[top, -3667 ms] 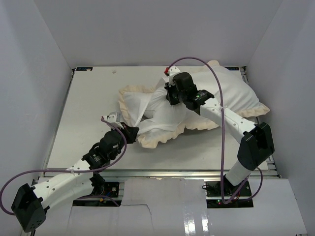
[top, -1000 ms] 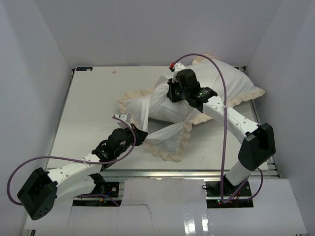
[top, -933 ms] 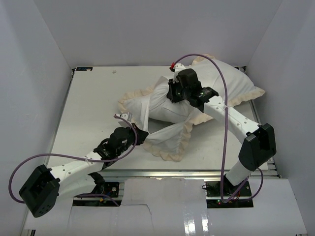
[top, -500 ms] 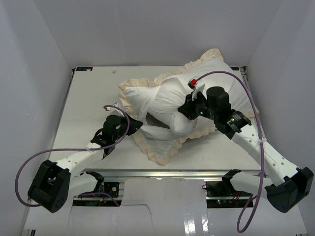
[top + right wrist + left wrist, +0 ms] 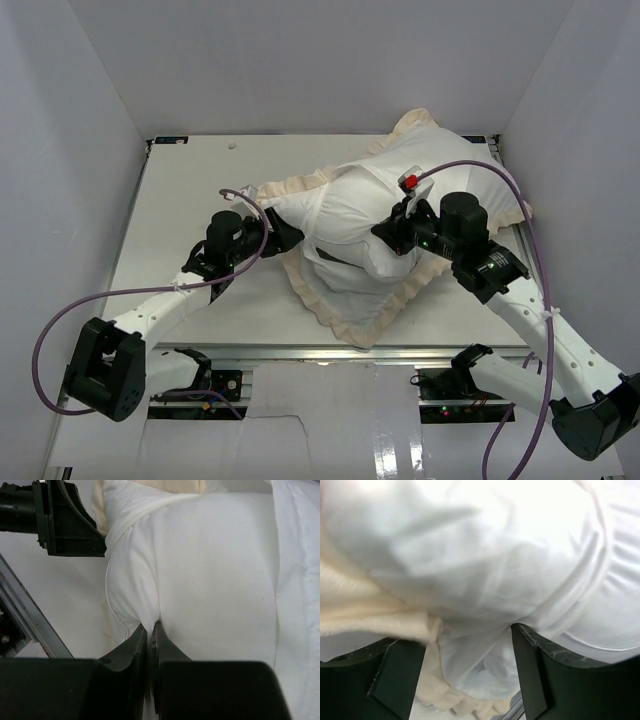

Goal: Remove the pillowcase from the pillow

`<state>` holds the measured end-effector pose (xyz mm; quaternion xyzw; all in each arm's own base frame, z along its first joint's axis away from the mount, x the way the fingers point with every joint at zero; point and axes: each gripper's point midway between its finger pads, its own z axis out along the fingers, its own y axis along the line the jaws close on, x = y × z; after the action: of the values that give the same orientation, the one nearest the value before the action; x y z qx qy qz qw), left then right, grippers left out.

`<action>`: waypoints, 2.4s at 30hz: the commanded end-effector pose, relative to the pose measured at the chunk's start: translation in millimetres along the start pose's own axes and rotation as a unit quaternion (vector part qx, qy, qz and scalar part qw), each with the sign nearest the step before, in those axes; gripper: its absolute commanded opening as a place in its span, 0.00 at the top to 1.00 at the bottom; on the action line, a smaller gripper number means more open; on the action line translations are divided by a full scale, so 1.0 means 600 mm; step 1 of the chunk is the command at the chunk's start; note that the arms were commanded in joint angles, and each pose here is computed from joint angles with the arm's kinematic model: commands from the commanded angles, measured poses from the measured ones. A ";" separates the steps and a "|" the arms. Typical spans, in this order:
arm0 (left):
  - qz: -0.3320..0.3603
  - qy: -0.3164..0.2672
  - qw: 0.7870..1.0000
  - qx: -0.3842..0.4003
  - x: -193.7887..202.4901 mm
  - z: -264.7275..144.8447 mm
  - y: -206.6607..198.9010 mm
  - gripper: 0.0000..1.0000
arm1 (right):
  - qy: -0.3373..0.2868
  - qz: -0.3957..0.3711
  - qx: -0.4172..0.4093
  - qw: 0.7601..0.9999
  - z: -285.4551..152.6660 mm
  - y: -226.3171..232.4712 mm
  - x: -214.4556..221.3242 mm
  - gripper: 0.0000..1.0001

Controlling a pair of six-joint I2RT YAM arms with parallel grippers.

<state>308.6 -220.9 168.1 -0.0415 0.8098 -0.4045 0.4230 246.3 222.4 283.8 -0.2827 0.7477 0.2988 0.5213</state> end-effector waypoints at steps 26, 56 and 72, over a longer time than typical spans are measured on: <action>-0.082 -0.208 0.957 -0.184 -0.249 -0.038 0.098 1.00 | -0.138 -0.030 0.065 0.988 -0.089 -0.012 -0.102 0.92; -0.155 -0.051 0.969 -0.187 -0.177 0.086 0.246 0.89 | -0.198 -0.022 0.027 0.980 -0.116 0.020 -0.141 0.92; -0.111 0.019 0.989 0.095 -0.100 -0.047 -0.074 0.02 | -0.198 0.041 -0.002 0.979 0.053 0.050 -0.128 0.92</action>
<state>346.8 -175.4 275.4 -0.1036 0.7504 -0.4885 0.4330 260.9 258.6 295.2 -0.2237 0.7122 0.3430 0.5702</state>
